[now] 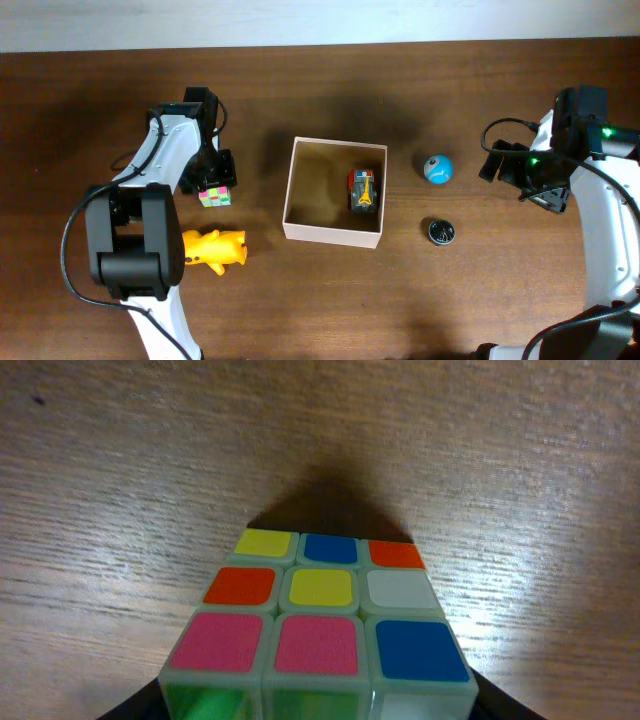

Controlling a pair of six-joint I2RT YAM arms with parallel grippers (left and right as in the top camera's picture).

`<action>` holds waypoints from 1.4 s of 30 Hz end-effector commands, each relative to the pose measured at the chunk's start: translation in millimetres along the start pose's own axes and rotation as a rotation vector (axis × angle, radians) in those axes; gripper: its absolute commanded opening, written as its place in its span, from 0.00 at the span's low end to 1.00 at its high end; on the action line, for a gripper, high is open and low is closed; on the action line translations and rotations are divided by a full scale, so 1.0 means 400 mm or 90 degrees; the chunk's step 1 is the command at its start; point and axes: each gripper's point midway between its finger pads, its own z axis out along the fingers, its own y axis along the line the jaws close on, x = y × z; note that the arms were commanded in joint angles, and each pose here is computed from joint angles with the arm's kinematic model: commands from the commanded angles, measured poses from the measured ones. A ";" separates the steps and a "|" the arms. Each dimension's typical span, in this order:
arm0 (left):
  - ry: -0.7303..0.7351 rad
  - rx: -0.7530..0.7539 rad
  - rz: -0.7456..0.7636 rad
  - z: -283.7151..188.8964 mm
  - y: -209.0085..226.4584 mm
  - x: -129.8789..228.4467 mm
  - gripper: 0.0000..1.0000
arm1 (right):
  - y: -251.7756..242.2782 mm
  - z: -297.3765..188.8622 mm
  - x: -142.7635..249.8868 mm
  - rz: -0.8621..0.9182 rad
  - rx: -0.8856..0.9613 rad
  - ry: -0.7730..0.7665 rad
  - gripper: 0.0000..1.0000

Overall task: Pack container
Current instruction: 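Carry the Rubik's cube with the left gripper into the box and release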

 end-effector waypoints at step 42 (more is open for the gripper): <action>-0.152 0.004 0.228 -0.124 -0.513 0.034 0.66 | -0.011 -0.007 0.005 0.006 0.012 0.010 0.99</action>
